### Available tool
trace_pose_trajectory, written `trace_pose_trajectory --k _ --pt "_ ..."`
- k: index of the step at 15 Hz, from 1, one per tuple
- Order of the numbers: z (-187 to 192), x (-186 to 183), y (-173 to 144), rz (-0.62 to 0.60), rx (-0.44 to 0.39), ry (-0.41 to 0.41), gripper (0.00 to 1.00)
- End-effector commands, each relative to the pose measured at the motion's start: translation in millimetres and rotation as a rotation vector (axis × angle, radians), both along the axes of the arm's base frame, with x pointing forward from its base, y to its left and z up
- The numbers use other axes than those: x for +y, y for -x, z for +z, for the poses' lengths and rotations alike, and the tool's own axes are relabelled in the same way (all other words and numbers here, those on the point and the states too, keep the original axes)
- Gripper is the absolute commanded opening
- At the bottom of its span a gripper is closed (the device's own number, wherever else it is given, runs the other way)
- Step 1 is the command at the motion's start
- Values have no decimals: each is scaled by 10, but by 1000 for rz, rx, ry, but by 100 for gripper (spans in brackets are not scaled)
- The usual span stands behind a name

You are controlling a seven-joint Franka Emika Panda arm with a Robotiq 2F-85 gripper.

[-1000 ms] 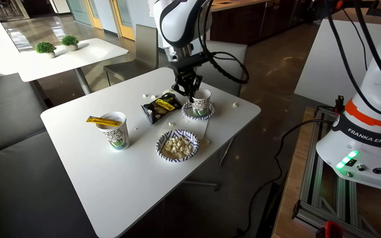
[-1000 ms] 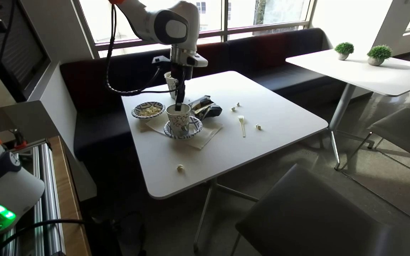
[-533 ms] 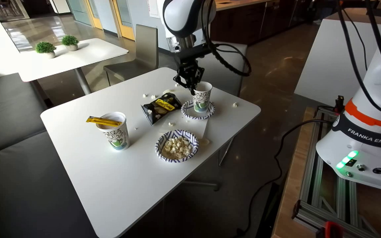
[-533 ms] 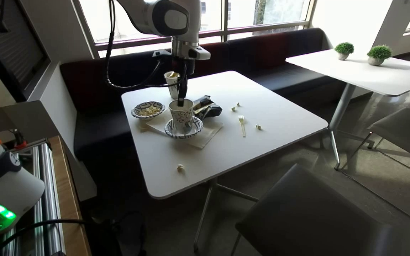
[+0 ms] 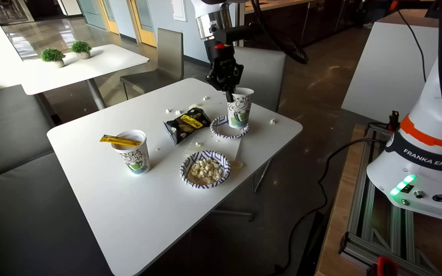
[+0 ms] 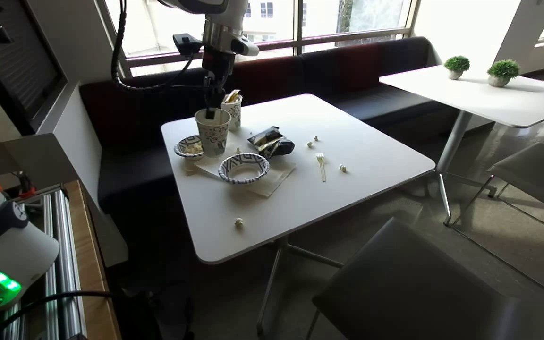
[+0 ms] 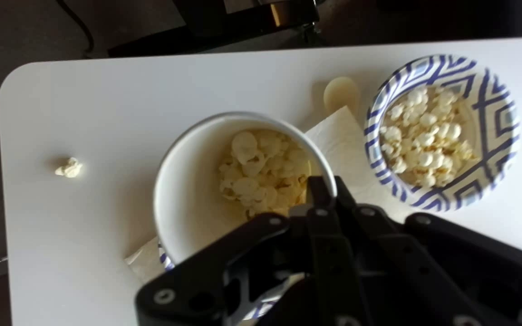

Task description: Pick up the paper cup to the right and pour all the popcorn from the cup into the white paper bowl on the left

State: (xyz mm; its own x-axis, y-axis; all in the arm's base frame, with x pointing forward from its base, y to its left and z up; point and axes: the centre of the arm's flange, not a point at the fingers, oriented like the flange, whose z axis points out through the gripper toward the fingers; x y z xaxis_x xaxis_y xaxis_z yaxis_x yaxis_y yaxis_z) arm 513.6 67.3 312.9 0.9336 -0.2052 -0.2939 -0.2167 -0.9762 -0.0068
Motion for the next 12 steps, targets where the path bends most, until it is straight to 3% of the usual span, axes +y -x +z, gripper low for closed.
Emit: trace_pose_trajectory --k 1,8,12 --pt "209 309 366 142 24 -94 1" --pt "259 1055 543 390 18 -314 1" --pt "138 1182 430 444 14 -466 1"
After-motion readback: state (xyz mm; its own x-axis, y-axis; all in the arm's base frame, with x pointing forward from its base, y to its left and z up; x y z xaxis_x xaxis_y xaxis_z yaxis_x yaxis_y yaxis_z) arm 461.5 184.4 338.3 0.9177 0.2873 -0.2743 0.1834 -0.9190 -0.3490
